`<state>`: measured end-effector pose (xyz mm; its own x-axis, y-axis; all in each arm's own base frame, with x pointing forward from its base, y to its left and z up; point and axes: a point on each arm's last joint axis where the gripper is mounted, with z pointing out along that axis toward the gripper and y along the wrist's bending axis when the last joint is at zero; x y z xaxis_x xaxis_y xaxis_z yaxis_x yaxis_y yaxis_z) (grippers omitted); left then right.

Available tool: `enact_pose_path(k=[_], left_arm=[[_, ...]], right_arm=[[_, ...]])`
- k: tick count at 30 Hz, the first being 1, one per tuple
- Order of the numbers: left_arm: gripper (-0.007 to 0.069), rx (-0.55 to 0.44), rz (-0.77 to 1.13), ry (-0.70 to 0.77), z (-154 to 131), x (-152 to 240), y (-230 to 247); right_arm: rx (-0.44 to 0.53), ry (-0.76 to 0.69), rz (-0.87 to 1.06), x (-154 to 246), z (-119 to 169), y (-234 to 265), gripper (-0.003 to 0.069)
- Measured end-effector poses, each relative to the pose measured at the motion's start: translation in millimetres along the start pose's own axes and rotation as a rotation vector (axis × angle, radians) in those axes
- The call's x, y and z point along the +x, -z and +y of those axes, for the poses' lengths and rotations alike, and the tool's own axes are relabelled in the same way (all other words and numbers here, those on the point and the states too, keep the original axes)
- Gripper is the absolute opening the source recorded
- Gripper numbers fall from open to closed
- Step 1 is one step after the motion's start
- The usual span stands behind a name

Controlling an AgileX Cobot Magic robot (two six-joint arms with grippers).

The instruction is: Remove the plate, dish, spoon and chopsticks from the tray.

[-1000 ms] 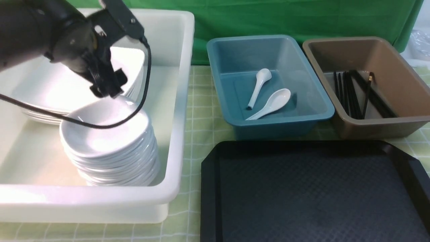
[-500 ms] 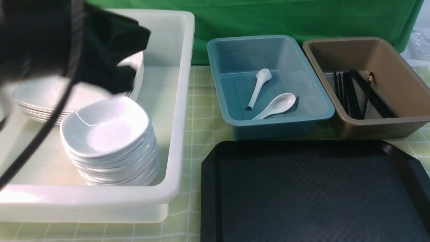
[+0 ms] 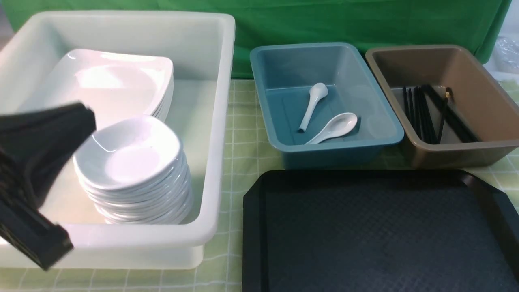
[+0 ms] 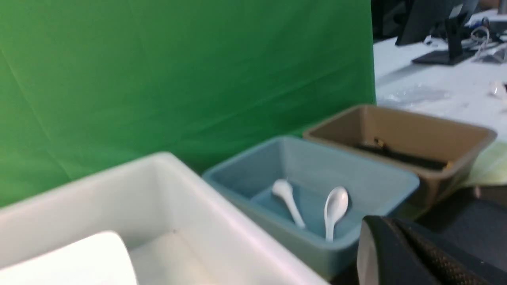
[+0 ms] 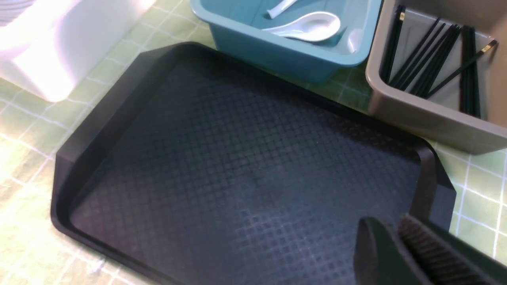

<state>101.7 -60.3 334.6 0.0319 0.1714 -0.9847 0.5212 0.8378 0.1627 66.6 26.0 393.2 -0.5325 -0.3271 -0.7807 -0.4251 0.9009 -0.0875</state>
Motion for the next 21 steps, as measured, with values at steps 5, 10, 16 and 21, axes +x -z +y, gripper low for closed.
enact_pose_path(k=[5, 10, 16, 21], left_arm=[[0.0012, 0.009, 0.058, -0.005, -3, 20, -3], [0.0012, 0.020, 0.129, -0.003, -7, 44, -4], [0.0012, 0.033, 0.204, -0.001, -11, 70, -4], [0.0012, 0.042, 0.252, 0.001, -14, 86, -2]], right_arm=[[0.000, 0.000, 0.000, 0, 0, 0, 0.0119], [0.000, 0.000, -0.001, 0, 0, 0, 0.0131], [0.082, -0.080, -0.021, 4, -8, 8, 0.0127], [0.167, -0.087, -0.143, 19, -10, 9, 0.0025]])
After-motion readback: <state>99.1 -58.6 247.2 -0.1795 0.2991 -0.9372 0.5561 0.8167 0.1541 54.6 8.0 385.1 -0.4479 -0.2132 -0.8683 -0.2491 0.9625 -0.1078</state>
